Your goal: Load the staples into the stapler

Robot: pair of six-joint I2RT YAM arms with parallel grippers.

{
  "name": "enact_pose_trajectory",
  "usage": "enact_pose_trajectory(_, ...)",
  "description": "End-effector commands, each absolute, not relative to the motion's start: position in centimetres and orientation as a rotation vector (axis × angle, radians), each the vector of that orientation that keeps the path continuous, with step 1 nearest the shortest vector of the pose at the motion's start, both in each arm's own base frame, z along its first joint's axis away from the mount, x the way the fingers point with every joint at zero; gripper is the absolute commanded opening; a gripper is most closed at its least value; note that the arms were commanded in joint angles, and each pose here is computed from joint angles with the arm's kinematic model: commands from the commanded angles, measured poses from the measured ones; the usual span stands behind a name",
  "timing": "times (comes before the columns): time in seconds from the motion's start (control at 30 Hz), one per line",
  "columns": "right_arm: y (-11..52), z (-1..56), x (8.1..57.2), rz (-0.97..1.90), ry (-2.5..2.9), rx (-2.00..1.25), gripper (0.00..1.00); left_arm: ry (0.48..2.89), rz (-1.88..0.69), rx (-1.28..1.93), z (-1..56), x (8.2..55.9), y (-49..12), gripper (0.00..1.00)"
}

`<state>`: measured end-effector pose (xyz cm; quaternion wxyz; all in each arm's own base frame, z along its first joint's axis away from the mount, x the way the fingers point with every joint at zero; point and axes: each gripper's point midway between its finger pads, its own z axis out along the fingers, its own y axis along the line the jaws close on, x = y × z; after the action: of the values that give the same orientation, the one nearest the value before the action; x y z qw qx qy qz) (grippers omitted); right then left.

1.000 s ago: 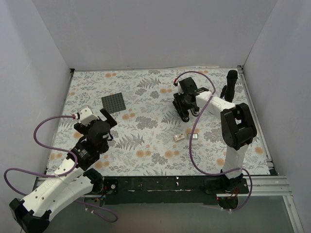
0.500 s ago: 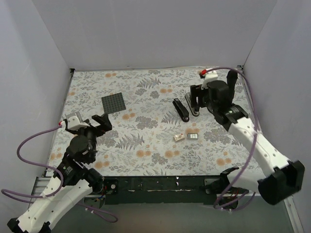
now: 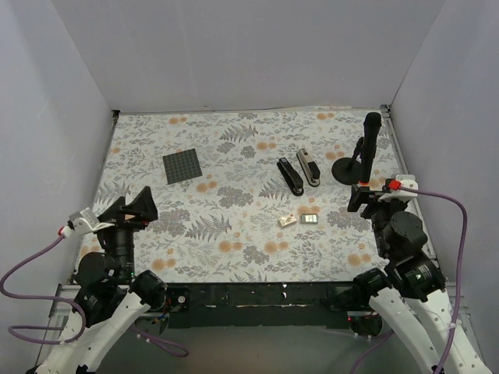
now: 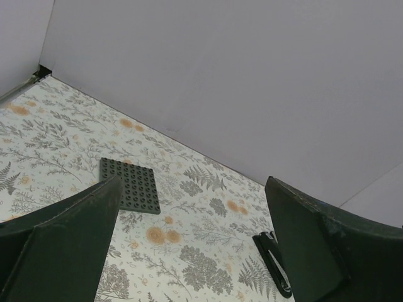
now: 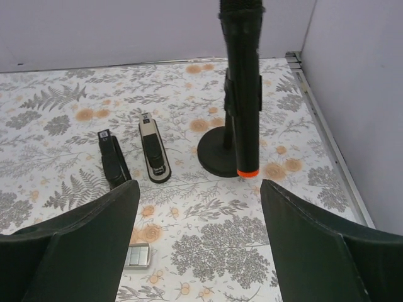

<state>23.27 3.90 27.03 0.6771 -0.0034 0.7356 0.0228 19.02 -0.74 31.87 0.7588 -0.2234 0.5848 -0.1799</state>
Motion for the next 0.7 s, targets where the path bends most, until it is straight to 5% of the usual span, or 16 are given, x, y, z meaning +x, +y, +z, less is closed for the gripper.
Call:
enact_pose_trajectory(0.0, 0.6, 26.4, 21.7, -0.025, 1.555, 0.133, 0.87, 1.239, -0.363, -0.491, 32.0, 18.4, 0.3, 0.98)
enact_pose_trajectory(0.67, -1.3, 27.9, 19.6, 0.039, 1.35, 0.258, 0.88, 1.212, -0.329, -0.559, 31.2, 18.4, 1.5, 0.98)
